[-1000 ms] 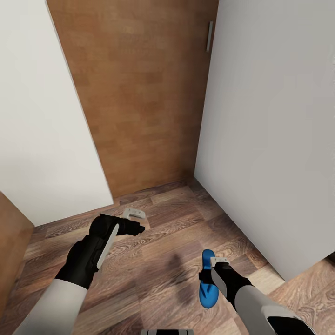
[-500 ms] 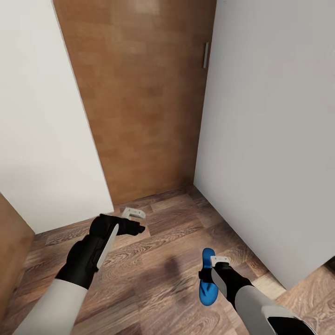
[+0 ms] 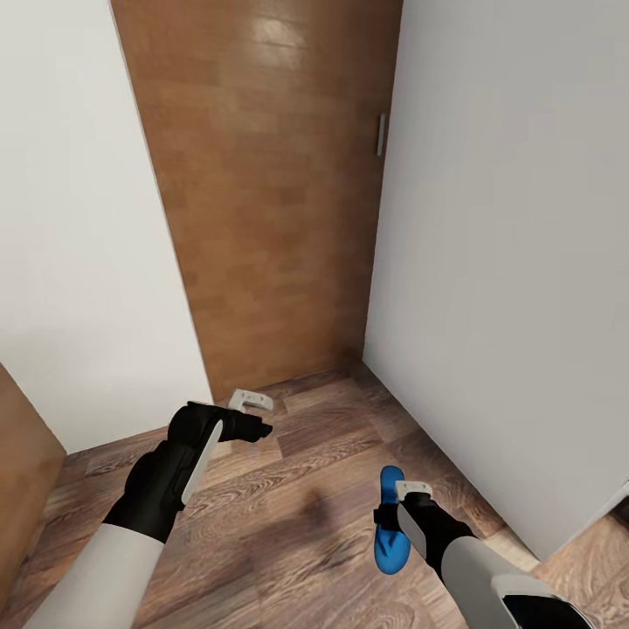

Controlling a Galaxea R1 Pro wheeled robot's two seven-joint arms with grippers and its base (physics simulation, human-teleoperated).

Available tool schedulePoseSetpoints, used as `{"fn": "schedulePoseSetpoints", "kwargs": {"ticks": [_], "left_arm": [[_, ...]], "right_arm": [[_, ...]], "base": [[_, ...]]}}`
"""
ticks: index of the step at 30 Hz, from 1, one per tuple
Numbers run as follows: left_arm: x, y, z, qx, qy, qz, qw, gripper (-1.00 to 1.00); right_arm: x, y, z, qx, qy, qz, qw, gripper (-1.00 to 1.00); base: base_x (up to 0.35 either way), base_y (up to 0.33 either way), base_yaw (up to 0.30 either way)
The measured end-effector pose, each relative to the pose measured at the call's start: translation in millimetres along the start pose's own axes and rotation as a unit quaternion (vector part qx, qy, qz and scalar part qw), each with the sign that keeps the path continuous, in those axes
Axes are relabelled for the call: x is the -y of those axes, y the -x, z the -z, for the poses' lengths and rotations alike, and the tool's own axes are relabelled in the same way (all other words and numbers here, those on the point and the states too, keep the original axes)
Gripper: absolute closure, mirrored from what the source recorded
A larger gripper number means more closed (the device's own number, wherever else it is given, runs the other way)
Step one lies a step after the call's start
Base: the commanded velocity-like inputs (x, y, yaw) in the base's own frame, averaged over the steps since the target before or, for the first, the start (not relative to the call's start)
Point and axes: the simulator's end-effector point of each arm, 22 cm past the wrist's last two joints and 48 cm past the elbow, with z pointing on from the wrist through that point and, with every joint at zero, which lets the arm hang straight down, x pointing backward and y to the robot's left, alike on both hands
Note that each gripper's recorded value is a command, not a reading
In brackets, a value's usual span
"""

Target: In the bedroom, move the book from the bed onto either nightstand, and place the two sandals side by side next to the bed.

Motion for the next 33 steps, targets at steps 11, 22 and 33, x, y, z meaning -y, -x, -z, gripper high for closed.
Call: {"fn": "schedulePoseSetpoints", "kwargs": {"ticks": [11, 22, 33], "left_arm": [[1, 18, 22.1, 0.022, 0.005, -0.004, 0.9997, -1.00], [2, 35, 44.9, 0.043, 0.009, -0.009, 0.9990, -1.00], [3, 52, 68.3, 0.065, 0.014, -0.013, 0.9977, -1.00]], "right_arm": [[0, 19, 18.6, 0.023, 0.001, -0.001, 0.9997, 1.00], [0, 37, 37.9, 0.045, 0.002, -0.002, 0.9990, 1.00], [-1, 54, 58.2, 0.068, 0.003, -0.002, 0.9977, 1.00]], "base": [[0.000, 0.000, 0.000], [0.000, 0.000, 0.000], [0.000, 0.000, 0.000]]}}
